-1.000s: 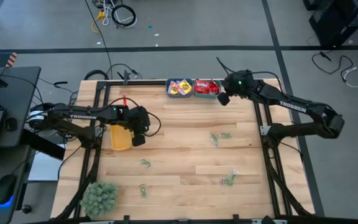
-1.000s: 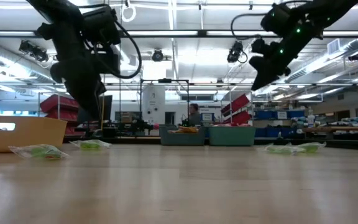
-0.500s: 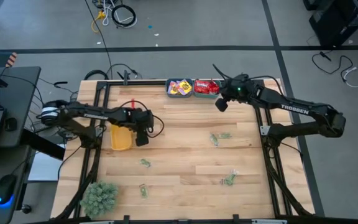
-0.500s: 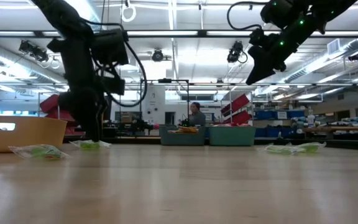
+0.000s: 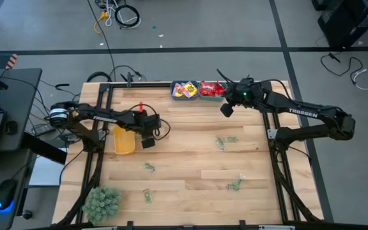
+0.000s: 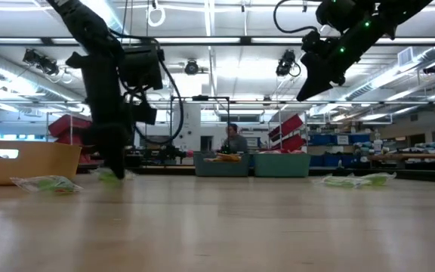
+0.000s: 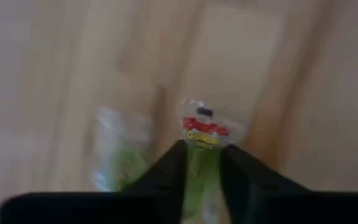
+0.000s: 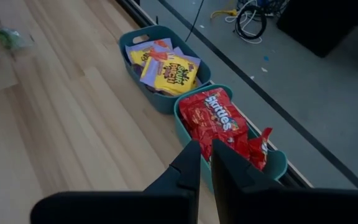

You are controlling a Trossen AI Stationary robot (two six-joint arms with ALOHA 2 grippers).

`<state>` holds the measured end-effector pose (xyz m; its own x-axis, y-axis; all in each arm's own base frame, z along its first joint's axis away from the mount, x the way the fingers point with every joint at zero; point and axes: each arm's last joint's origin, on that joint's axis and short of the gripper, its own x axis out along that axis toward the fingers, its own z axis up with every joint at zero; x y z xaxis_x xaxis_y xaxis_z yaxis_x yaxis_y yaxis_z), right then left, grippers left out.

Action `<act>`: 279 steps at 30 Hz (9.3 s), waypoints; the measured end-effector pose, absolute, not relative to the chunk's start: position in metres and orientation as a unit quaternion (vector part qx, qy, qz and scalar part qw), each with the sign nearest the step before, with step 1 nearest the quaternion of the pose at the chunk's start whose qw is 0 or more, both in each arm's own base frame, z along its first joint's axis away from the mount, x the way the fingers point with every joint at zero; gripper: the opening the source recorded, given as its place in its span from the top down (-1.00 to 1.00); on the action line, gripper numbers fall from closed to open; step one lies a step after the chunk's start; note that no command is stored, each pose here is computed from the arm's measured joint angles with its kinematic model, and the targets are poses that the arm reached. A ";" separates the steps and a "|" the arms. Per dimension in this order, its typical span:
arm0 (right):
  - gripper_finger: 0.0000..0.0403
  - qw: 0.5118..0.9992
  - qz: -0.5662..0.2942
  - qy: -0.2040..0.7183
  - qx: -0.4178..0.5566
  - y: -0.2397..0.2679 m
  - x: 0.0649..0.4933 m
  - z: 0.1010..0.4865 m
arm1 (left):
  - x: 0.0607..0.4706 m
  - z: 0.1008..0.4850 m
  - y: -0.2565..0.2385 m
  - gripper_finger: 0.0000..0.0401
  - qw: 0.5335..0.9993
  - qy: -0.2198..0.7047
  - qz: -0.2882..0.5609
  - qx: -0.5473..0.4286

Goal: Sort candy
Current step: Put the green gummy into the yellow bin

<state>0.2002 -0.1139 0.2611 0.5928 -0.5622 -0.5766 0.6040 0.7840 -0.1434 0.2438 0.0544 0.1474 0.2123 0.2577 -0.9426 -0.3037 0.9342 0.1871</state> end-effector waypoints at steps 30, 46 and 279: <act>0.87 0.906 -0.291 0.307 0.029 -0.096 0.210 0.261 | 0.185 0.224 0.002 1.00 0.676 0.640 0.321 -0.177; 0.87 0.917 -0.285 0.278 0.026 -0.093 0.215 0.266 | 0.172 0.154 0.050 1.00 0.752 0.504 0.411 -0.107; 0.97 0.944 -0.153 0.288 0.047 -0.022 0.410 0.196 | 0.184 0.194 -0.006 1.00 0.979 -0.028 0.199 -0.036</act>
<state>0.4102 -0.0215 0.1964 0.7870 -0.2615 -0.5588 0.3157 0.9489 0.0007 0.1837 -0.0063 0.1938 0.9196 0.3907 0.0413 -0.3867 0.9186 -0.0812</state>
